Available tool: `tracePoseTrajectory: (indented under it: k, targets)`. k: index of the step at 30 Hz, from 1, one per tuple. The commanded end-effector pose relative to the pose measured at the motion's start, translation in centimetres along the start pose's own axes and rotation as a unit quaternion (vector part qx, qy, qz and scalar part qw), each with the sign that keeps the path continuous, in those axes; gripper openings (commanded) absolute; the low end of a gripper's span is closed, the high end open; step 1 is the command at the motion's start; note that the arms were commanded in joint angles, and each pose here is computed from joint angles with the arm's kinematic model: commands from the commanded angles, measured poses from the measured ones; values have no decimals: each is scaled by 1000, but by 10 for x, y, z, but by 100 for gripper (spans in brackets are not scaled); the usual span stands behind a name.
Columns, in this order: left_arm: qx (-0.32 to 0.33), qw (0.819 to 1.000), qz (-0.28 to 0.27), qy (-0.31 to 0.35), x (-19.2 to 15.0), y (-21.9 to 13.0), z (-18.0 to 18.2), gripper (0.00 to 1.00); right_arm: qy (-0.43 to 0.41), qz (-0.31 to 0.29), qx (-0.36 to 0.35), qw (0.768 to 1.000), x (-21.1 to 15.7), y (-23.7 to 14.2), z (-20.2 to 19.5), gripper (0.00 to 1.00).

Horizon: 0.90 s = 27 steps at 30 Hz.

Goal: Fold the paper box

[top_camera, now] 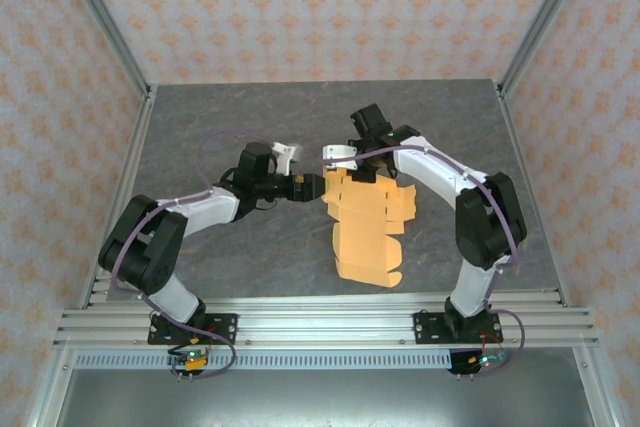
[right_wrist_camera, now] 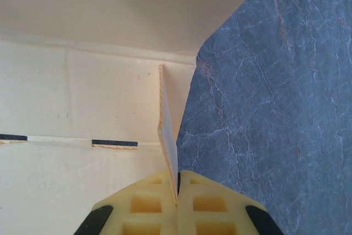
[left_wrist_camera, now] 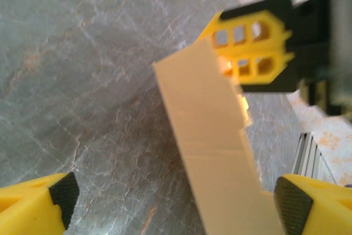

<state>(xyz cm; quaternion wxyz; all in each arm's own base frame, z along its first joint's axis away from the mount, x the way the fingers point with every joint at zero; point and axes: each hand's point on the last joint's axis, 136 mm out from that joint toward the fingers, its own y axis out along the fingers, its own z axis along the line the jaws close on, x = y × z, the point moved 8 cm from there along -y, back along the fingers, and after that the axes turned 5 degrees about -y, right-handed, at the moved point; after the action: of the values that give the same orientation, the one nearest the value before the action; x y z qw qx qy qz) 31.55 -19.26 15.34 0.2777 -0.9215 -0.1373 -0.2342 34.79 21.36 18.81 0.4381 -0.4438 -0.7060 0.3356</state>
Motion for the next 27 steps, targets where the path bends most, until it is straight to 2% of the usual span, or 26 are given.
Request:
tracePoseTrajectory:
  k: [1, 6, 9, 11, 12, 13, 16, 19, 20, 21, 22, 24, 27]
  targets:
    - [-23, 1000, 0, 5, 5, 5, -8, 82, 12, -27, 13, 999, 5, -5, 3, 0]
    - [-20, 1000, -8, 15, 8, 7, -17, 48, 15, -28, 19, 999, 5, -4, 5, 2]
    - [-11, 1000, -3, 20, 7, 10, -17, 28, 25, -29, 14, 999, 5, -6, 5, 10]
    - [-17, 1000, 2, 13, 5, 14, -15, 14, 40, -41, -7, 998, 6, -10, 4, 22]
    - [-21, 1000, 3, 9, 5, 16, -13, 10, 47, -49, -16, 998, 7, -13, 3, 24]
    - [-26, 1000, 2, 3, 4, 17, -12, 9, 55, -61, -25, 996, 8, -16, 3, 31]
    - [-30, 999, -14, -11, 3, 17, -10, 0, 93, -88, -52, 990, 8, -30, 3, 36]
    - [-15, 999, -28, -14, 4, 16, -8, 0, 142, -124, -80, 979, 10, -52, 6, 38]
    - [-8, 999, -30, -16, 4, 16, -6, 0, 163, -139, -94, 972, 11, -60, 8, 42]
    - [-5, 999, -32, -17, 5, 16, -6, 0, 191, -155, -110, 963, 12, -68, 9, 71]
    - [0, 999, -34, -18, 6, 17, -5, 0, 227, -177, -123, 950, 13, -76, 10, 74]
    - [14, 998, -46, -51, 8, 17, -1, 0, 318, -229, -132, 911, 16, -86, 14, 74]
    - [30, 994, -59, -84, 9, 19, 4, 0, 461, -288, -127, 830, 10, -80, 20, 71]
